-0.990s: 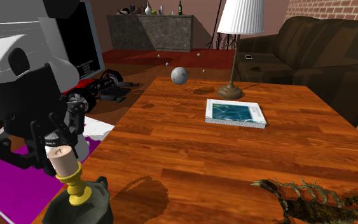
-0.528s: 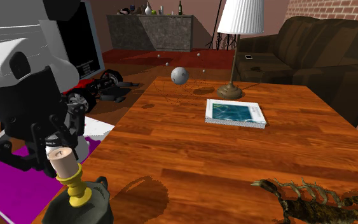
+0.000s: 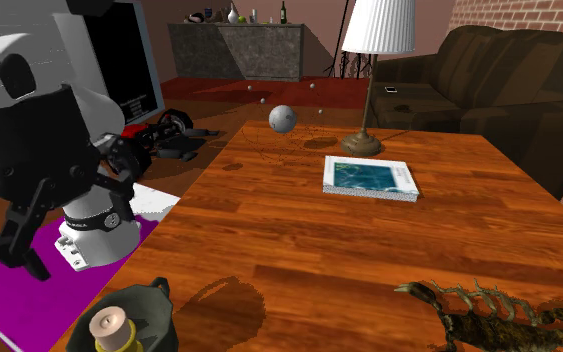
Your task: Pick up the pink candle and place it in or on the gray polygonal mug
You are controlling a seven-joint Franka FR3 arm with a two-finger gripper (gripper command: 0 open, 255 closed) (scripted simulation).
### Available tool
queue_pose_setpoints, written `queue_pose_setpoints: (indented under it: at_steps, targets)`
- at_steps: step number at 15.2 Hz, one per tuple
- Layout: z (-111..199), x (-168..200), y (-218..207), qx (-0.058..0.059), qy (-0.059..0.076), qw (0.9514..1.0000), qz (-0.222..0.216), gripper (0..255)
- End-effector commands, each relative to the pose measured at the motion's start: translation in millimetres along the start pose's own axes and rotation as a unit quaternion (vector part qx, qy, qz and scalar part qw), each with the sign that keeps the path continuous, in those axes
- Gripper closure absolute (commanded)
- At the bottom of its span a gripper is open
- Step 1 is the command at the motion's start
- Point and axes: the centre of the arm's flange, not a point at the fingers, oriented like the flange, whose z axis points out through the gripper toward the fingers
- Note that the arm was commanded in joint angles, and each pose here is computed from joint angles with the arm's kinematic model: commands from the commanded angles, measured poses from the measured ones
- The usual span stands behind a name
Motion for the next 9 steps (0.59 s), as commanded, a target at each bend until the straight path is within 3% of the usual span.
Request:
queue_pose_setpoints:
  at_steps: [1,9]
  targets:
    - [-23.1,-0.1,-0.8,0.0,-0.001,1.0,0.0,0]
    - [-33.5,-0.1,-0.8,0.0,-0.001,1.0,0.0,0]
